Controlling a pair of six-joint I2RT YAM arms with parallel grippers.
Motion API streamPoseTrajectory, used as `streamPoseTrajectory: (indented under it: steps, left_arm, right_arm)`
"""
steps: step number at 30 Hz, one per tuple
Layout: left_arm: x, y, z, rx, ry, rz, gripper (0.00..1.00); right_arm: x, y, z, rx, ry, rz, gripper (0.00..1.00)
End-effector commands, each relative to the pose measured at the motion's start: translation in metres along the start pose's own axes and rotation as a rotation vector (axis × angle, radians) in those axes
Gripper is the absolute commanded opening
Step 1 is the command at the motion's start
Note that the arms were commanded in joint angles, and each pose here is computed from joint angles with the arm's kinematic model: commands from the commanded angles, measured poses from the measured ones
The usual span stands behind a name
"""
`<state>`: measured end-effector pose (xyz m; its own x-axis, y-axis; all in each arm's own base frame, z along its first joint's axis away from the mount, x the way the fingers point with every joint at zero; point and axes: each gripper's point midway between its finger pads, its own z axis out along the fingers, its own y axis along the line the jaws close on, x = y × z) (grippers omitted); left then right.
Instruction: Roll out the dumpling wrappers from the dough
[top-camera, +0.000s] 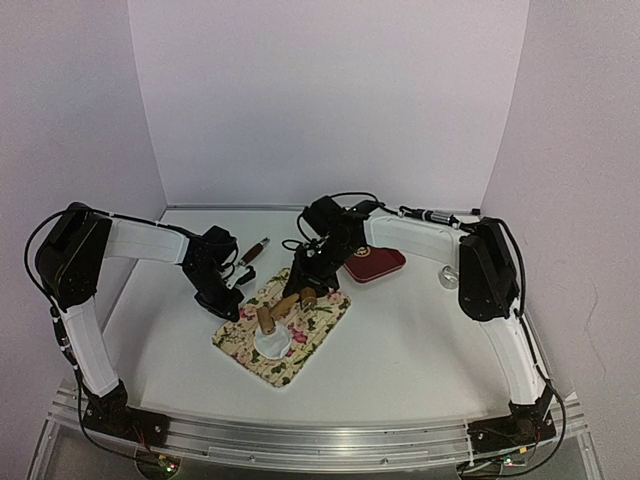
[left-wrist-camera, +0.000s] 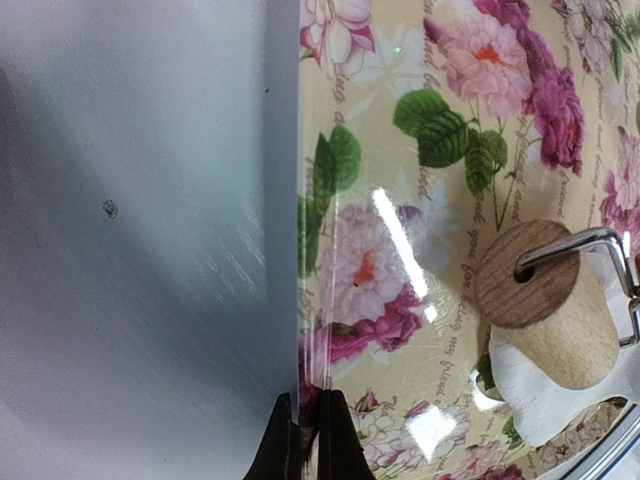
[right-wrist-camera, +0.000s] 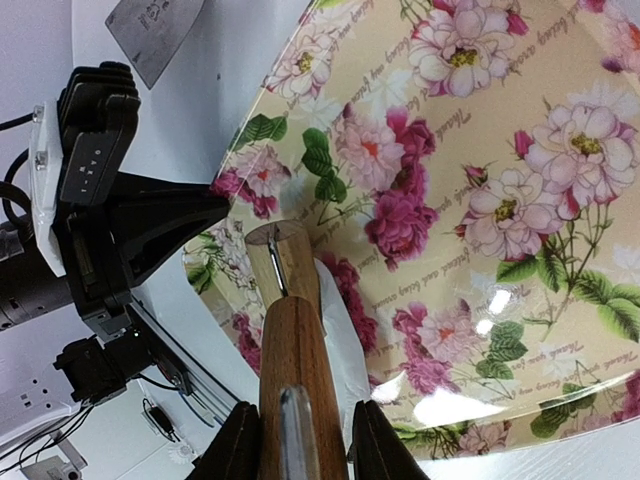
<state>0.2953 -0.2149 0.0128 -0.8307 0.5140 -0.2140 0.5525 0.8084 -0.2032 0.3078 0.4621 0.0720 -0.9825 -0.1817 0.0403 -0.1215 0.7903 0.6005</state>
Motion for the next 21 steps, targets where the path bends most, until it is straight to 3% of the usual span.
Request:
streamPoseTrajectory:
  steps: [1, 7, 21]
  left_arm:
    - [0.007, 0.000, 0.009, -0.001, 0.013, -0.024, 0.00]
    - [0.011, 0.005, 0.009, -0.027, 0.021, -0.040, 0.00]
    - [0.016, 0.036, 0.000, -0.087, 0.010, -0.171, 0.00]
  right_arm:
    - [0.065, -0.148, 0.077, 0.557, 0.168, 0.104, 0.00]
    - [0.065, -0.156, 0.070, 0.595, 0.161, 0.121, 0.00]
    - [0.098, -0.210, -0.013, 0.712, 0.132, 0.300, 0.00]
